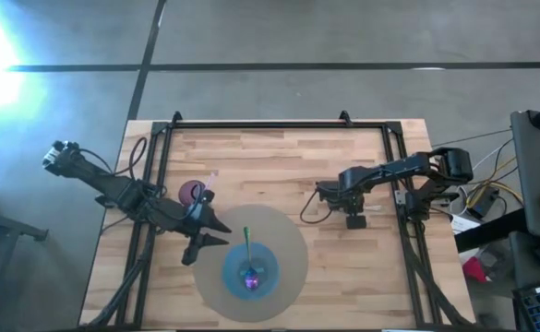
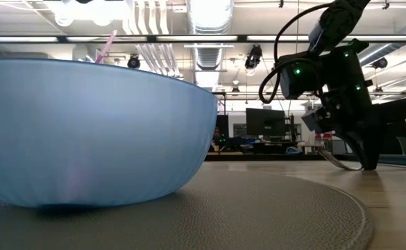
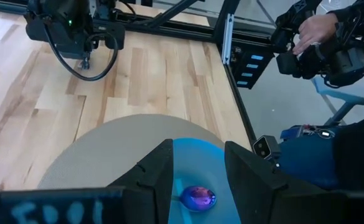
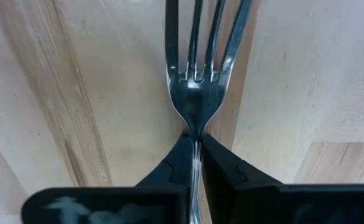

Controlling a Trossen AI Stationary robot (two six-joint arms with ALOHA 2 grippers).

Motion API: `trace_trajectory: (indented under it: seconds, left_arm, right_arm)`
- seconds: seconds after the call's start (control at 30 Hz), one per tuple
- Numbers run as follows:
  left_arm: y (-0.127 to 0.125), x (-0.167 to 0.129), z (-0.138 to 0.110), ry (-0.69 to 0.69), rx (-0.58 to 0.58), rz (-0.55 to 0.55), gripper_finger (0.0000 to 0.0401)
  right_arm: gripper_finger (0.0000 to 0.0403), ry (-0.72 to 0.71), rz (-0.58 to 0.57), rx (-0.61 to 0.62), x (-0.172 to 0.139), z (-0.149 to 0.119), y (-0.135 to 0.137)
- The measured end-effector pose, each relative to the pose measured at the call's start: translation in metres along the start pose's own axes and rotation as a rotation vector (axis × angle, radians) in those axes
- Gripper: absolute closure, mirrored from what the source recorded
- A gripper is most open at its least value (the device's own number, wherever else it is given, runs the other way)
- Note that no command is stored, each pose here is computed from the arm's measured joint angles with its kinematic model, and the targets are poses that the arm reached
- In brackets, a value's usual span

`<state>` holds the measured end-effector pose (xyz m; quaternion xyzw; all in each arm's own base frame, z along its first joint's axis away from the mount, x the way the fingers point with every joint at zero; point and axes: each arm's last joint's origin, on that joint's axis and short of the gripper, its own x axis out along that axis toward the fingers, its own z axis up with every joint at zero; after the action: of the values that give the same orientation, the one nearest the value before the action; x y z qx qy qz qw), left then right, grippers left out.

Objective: Pick & Place Utensil
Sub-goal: Put the silver fork into the blue bowl

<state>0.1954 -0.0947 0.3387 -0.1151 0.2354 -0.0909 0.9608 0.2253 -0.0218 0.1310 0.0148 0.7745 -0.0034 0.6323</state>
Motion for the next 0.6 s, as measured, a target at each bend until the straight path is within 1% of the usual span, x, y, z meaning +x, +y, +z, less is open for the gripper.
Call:
trace_trajectory:
  seconds: [0.3, 0.6]
  left_arm:
    - [0.000, 0.000, -0.001, 0.007, -0.026, 0.004, 0.0266]
    - [0.000, 0.000, -0.001, 0.007, -0.036, 0.004, 0.0266]
  right_arm:
    - [0.0390, -0.004, 0.000, 0.002, -0.005, 0.002, 0.000]
    - [0.0391, -0.079, 0.006, 0.018, -0.021, -0.003, 0.006]
